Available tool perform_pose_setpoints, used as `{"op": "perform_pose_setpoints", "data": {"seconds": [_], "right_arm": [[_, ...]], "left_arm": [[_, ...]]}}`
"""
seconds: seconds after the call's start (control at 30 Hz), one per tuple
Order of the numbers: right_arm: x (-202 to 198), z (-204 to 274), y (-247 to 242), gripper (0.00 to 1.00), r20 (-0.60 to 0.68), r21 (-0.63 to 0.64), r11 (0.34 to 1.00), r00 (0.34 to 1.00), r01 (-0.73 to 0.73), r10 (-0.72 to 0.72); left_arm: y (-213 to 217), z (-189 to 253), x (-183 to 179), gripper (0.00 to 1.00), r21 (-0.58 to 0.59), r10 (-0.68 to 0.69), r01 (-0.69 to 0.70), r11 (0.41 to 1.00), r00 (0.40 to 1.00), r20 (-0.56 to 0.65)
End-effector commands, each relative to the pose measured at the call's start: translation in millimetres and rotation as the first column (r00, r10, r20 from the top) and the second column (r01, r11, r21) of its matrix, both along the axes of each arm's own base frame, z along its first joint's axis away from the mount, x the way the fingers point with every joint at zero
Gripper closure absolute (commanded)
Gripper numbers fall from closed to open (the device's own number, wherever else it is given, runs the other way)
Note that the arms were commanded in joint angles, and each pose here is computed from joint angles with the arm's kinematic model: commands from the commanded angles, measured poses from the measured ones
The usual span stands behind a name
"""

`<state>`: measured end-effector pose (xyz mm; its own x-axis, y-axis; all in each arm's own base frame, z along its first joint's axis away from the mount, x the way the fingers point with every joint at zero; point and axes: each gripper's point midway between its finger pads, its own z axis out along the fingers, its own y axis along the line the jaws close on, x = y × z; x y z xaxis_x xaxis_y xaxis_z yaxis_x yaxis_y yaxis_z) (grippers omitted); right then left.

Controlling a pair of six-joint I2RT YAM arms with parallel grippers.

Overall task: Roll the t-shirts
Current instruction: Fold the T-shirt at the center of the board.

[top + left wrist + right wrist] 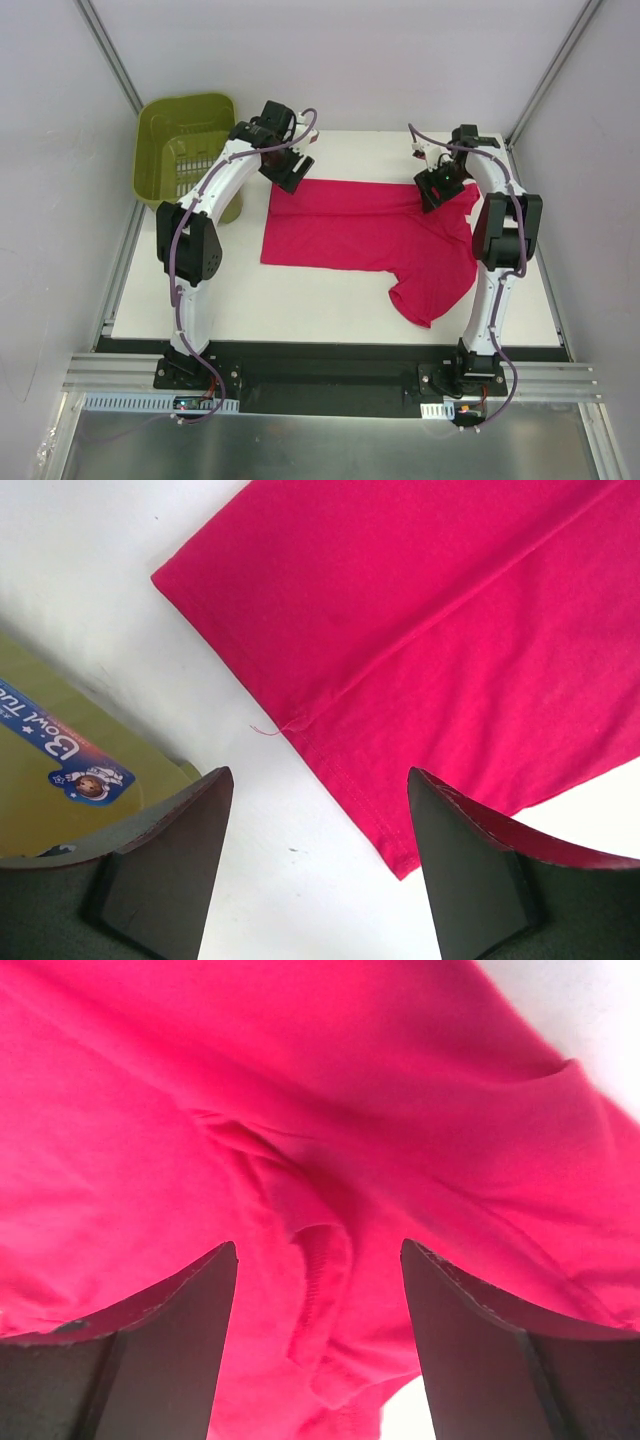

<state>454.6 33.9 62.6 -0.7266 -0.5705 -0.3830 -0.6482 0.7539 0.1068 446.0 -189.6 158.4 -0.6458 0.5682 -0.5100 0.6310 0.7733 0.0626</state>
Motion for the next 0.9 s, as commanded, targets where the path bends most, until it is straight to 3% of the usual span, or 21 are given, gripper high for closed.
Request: {"op": "perform_pose_setpoints", "data": {"seconds": [0.0,0.67,0.87], "right_arm": [[11.0,8.6,-10.2,0.31,0.026,-0.051,0.997,0.998,-0.057,0.059],[-1.4,-11.4,8.8,0.39,-0.051,-0.018,0.993,0.992,-0.117,0.116],[-2.3,-15.2,13.4,0.49,-0.061,-0.018,0.991,0.989,-0.135,0.134]], "left_arm": [[10.6,16.1,-5.8,0.29,0.019,0.004,-0.005,1.000,1.000,0.026],[11.4,12.2,-0.1,0.28,0.038,0.000,-0.001,0.999,1.000,0.028],[12.5,8.6,-0.4,0.28,0.047,0.000,-0.001,0.999,1.000,0.021]]}}
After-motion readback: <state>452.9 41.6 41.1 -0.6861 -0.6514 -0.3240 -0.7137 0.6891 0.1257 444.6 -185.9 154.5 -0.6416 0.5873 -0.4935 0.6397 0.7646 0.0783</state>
